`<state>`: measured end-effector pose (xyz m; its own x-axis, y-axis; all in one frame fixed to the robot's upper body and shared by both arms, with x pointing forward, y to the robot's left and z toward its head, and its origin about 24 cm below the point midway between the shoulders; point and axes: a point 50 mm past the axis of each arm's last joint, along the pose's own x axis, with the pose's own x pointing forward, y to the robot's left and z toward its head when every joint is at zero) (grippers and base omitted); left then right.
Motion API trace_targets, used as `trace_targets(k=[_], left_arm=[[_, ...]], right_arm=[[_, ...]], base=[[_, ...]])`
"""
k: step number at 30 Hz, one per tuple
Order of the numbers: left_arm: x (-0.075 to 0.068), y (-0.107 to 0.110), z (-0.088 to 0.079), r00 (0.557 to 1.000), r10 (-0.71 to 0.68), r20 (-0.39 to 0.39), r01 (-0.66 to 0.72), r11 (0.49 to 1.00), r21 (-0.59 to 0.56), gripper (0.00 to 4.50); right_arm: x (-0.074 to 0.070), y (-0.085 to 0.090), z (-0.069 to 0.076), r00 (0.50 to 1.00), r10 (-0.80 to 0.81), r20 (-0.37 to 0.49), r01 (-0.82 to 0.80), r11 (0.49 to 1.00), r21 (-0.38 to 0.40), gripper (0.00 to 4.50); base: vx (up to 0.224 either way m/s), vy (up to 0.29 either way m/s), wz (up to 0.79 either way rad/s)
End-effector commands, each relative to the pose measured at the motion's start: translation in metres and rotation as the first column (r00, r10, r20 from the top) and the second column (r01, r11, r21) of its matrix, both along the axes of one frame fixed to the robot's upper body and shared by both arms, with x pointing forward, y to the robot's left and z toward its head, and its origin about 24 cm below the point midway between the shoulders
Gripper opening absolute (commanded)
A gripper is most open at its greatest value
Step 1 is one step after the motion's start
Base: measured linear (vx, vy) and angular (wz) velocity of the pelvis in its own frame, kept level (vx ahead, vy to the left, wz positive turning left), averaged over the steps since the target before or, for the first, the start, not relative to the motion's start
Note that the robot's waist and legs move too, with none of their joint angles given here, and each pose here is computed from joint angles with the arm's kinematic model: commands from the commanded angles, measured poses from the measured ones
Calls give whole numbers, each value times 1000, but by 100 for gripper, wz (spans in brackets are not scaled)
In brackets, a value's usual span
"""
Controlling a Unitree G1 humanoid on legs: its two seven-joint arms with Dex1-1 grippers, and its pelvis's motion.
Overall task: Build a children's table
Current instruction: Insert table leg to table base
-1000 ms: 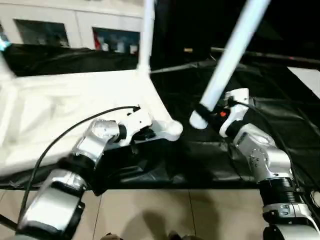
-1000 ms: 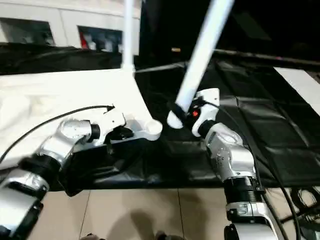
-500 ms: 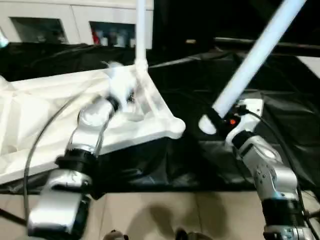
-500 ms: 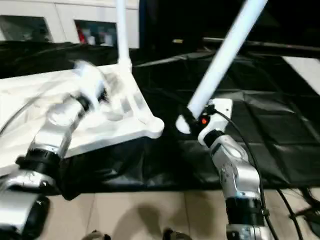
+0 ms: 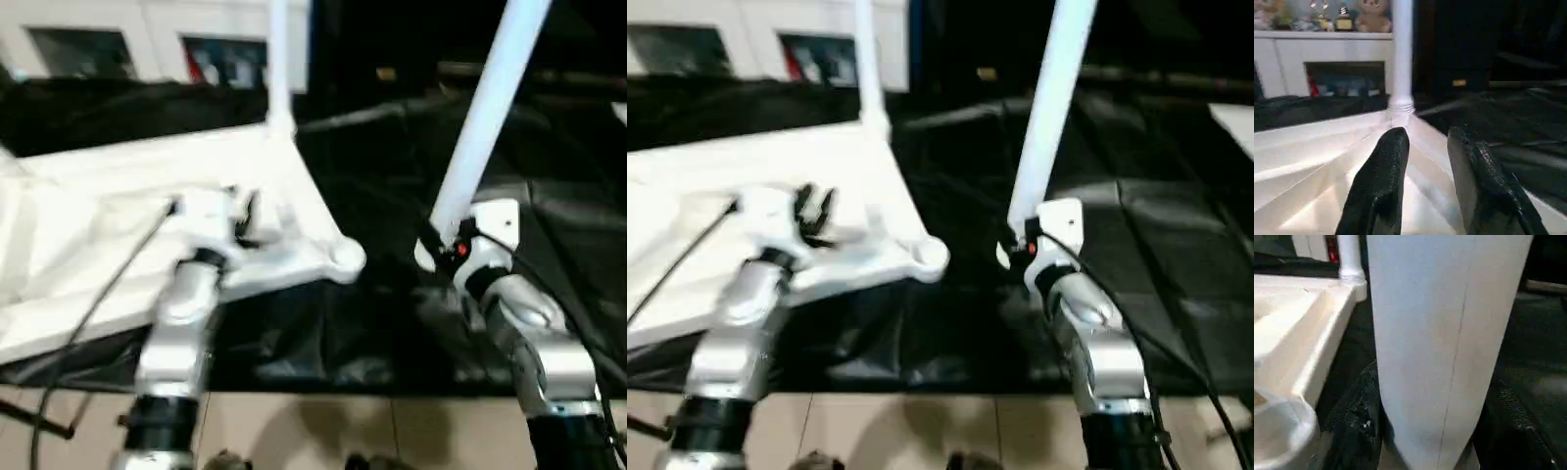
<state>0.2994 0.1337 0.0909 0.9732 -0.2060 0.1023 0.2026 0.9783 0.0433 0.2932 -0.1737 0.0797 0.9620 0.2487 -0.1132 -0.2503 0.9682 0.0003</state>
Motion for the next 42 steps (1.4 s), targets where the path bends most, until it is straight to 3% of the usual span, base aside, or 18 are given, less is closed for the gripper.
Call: trace_targets(k=[1,5,17,32,42], left_arm=[[-2,2,-4,1000,13,-28,-13,1000,27,158],[-2,0,-2,999,-6,-31,8,999,44,158],[-4,-1,-7,997,-19,-81,23,998,60,158],[-7,-1,-9,994,-30,-102,38,997,74,158],[-4,-2,-10,993,-47,-112,58,994,96,158]], right_arm=[[2,2,5,1000,2,22,-2,1000,1,193],[2,0,0,1000,-30,11,29,996,82,193],[-9,0,-10,999,-26,-24,28,996,85,193],[-2,4,-8,999,37,-28,-35,996,78,193],[-4,14,-14,990,122,-67,-117,991,71,193]], base=[[67,32,55],[93,25,43],[152,-8,-3],[-117,-13,-7],[-6,1,0]])
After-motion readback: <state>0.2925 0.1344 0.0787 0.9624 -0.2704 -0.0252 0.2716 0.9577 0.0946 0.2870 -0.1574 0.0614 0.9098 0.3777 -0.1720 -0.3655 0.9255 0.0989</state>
